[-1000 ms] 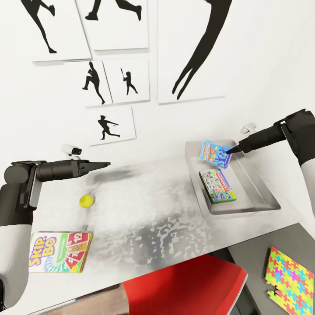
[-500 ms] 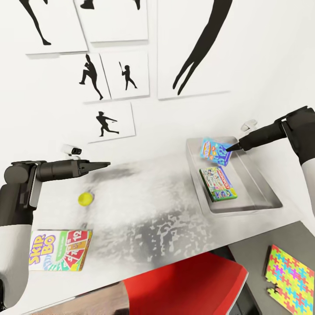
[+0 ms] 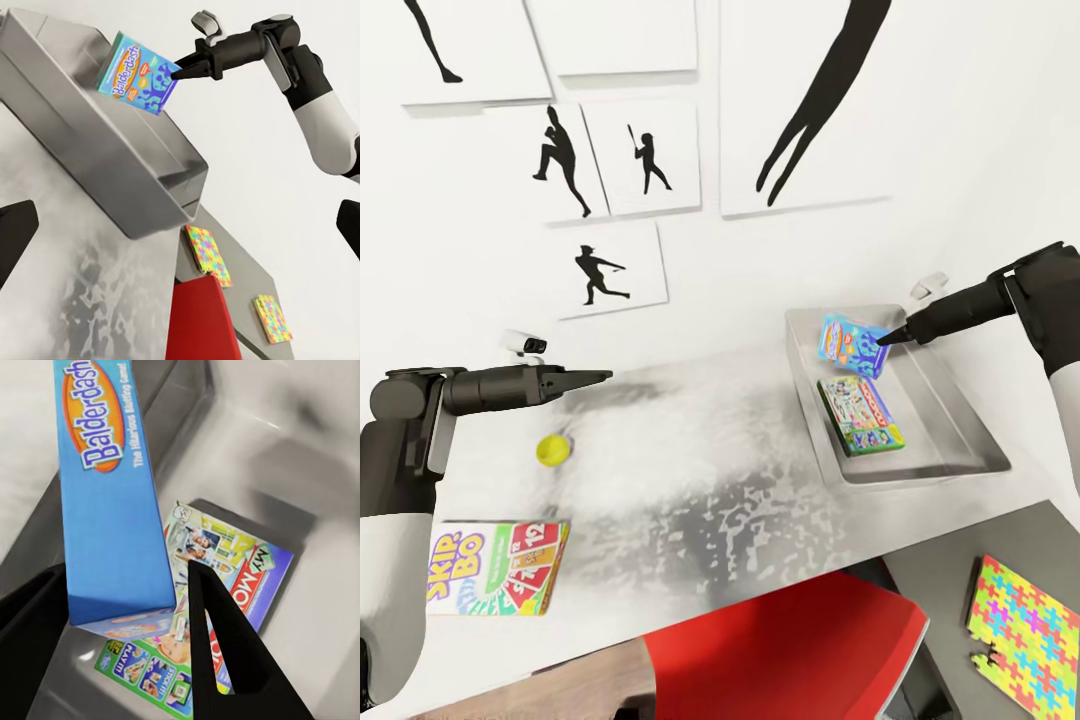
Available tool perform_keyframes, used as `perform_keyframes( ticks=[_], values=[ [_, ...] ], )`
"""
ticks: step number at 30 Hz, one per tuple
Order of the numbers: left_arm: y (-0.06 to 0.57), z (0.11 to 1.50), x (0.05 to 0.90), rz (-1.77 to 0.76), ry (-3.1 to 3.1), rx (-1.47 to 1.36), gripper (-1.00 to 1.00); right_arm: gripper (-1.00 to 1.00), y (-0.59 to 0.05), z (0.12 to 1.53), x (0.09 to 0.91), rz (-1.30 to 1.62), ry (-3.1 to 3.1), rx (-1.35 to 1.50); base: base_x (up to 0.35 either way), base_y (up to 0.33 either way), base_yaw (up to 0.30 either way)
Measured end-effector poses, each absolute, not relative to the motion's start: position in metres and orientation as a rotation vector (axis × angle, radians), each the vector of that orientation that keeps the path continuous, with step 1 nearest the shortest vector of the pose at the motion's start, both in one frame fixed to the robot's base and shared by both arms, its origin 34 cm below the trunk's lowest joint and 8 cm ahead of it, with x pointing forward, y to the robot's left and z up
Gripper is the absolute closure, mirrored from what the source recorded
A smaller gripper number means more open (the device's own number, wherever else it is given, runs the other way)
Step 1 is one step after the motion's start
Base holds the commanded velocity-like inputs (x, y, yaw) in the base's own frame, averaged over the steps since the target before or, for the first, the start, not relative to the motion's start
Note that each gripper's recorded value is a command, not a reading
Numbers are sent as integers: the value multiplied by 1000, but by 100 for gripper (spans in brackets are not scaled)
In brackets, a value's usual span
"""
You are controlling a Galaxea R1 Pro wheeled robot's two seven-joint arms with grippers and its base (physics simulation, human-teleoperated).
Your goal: Put all the toys in the child's room - the three board games (two on the bed and one on the table), the two jigsaw puzzles on the table, and the tennis ball on the table - inside the toy box on the table in the child's room.
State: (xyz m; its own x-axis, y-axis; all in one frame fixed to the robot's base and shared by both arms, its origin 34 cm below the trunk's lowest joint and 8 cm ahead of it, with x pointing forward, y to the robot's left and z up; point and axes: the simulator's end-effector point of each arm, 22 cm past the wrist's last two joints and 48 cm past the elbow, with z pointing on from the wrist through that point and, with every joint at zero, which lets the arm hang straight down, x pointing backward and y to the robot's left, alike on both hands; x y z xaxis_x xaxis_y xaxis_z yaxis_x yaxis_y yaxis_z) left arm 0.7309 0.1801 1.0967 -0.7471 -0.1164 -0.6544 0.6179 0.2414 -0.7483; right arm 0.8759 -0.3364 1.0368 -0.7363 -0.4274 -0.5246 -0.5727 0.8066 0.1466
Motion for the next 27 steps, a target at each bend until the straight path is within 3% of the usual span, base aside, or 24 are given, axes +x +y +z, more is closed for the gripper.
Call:
perform_keyframes(
  ticks=[27],
  values=[
    [180,1083,733,-1572,1928,442,-100,100,-345,1018,884,346,2543,-710,0,0,0]
  ],
)
